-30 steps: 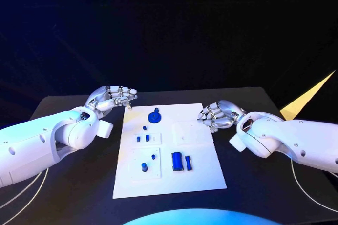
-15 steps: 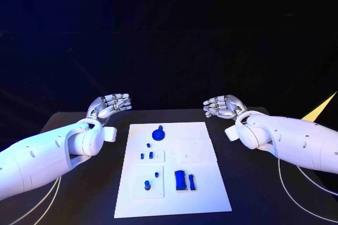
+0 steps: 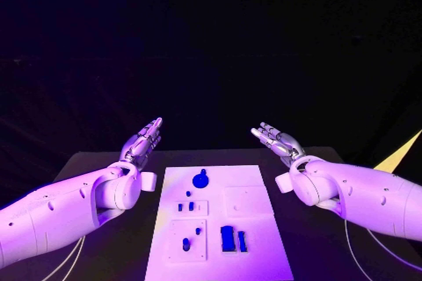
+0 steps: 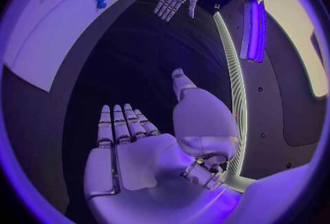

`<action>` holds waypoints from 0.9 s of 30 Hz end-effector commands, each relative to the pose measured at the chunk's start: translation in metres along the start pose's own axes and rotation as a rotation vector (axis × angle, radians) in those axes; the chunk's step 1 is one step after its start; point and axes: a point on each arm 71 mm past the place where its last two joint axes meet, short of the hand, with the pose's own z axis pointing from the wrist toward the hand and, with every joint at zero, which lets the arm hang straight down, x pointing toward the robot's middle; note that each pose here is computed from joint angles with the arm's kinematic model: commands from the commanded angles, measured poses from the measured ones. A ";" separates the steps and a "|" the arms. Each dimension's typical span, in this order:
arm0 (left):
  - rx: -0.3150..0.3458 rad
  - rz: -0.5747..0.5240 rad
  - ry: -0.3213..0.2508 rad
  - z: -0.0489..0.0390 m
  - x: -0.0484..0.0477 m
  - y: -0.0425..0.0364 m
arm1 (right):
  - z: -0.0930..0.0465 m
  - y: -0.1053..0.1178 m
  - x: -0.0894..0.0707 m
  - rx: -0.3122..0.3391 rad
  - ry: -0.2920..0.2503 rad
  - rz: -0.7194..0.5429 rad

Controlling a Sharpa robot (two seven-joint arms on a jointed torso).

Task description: Assemble the parts on the task board

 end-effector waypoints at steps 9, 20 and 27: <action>-0.019 0.060 -0.118 -0.0330 0.0480 0.0008 | -0.035 0.018 0.042 -0.019 -0.192 0.229; -0.024 0.064 -0.128 -0.0392 0.0557 0.0003 | -0.039 0.020 0.046 -0.015 -0.204 0.248; -0.024 0.064 -0.128 -0.0392 0.0557 0.0003 | -0.039 0.020 0.046 -0.015 -0.204 0.248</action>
